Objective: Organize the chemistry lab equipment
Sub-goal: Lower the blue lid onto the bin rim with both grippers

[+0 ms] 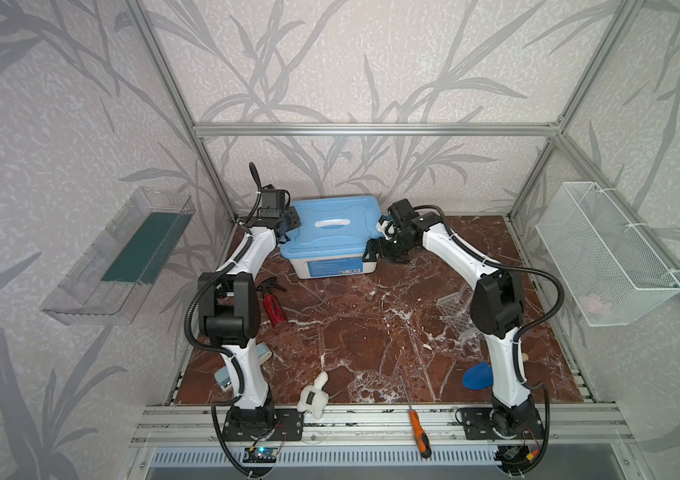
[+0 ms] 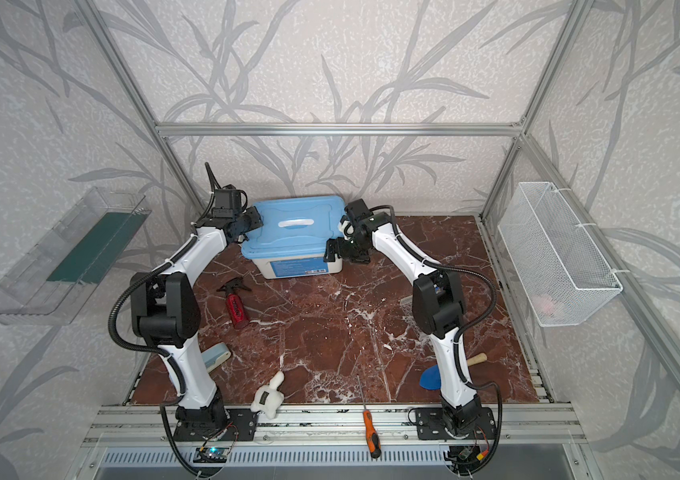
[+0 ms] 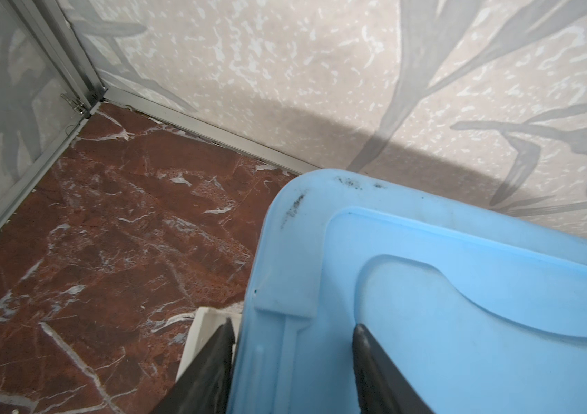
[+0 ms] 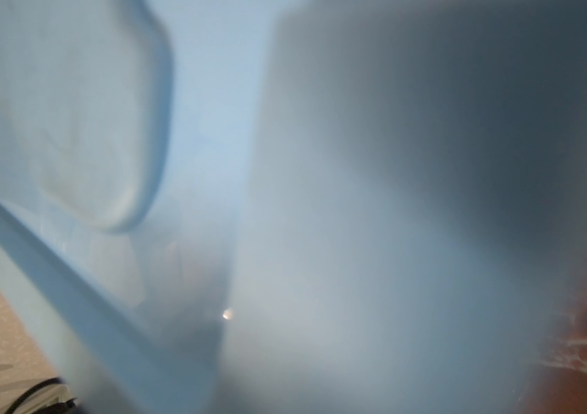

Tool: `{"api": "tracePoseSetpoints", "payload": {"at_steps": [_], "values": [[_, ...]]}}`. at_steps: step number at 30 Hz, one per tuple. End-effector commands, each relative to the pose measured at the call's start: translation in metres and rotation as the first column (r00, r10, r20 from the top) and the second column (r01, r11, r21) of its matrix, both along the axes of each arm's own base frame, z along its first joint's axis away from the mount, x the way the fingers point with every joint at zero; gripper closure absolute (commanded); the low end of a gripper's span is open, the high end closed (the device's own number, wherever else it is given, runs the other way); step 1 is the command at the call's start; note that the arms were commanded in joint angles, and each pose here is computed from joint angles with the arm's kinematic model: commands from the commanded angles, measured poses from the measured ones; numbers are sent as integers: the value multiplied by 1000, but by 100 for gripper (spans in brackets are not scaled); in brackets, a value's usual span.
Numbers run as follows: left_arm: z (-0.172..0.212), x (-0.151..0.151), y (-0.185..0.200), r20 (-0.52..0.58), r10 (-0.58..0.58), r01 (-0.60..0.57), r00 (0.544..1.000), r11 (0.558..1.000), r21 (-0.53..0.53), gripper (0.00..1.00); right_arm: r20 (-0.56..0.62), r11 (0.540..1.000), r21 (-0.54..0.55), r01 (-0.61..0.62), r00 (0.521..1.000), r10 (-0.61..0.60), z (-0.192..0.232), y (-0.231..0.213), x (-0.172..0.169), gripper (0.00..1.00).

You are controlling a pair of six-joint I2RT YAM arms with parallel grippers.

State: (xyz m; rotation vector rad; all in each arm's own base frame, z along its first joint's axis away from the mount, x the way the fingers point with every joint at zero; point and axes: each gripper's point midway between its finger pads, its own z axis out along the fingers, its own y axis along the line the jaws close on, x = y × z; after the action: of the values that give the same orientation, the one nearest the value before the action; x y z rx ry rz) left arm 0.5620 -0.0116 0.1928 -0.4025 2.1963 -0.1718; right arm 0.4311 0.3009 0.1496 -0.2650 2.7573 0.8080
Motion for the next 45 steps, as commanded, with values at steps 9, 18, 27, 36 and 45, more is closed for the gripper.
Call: {"api": "tracePoseSetpoints", "payload": {"at_steps": [9,18,27,36,45], "values": [[-26,-15,-39,-104,-97,92,990,994,-51,42,235,983,115,141,958,-165,83,-49,37,3],[29,-3,-20,-52,-78,78,996,997,4,28,211,989,7,150,966,-148,55,-43,65,15],[42,-29,-12,-37,-55,56,998,998,17,13,174,991,57,118,977,-126,42,-30,63,38],[4,-47,-7,-12,-28,26,1000,993,-117,6,136,995,6,101,986,-101,20,-17,58,44],[-22,-44,-31,-24,-107,96,994,958,-271,11,139,996,1,94,986,-93,20,-18,54,47]]}}
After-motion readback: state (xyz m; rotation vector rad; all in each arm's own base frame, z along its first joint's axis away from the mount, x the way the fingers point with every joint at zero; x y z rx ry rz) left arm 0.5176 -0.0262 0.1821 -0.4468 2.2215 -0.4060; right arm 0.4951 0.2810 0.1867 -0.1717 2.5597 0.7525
